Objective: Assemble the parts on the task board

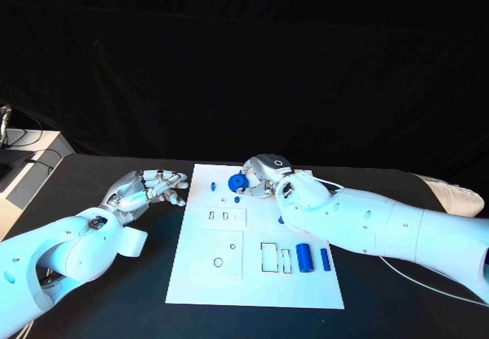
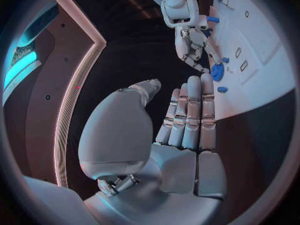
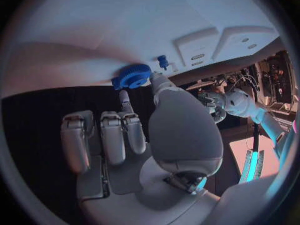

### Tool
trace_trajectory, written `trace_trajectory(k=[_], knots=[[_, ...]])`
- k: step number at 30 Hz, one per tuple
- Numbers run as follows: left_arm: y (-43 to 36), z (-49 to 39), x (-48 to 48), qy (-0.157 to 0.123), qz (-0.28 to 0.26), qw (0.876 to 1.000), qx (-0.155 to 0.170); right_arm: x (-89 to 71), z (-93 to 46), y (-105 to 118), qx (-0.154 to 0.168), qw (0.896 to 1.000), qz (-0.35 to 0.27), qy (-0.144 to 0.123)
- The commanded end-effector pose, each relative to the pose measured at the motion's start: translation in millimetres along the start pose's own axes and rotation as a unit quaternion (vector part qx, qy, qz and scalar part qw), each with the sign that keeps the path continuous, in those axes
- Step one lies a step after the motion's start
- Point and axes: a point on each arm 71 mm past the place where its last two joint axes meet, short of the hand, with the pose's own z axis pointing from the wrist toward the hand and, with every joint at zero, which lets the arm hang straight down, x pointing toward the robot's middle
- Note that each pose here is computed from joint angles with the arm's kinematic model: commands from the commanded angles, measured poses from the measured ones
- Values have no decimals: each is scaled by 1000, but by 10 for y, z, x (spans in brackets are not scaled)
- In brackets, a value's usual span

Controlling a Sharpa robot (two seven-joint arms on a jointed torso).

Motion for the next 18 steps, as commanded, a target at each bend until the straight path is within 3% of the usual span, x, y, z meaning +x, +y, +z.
trace_trajectory(k=[1, 18], knots=[[-4, 7, 21, 10, -1, 1000, 2, 27, -11, 13, -8, 1000, 15, 20], [5, 8, -3, 6, 0, 1000, 1, 97, -31, -44, -5, 998, 18, 68]])
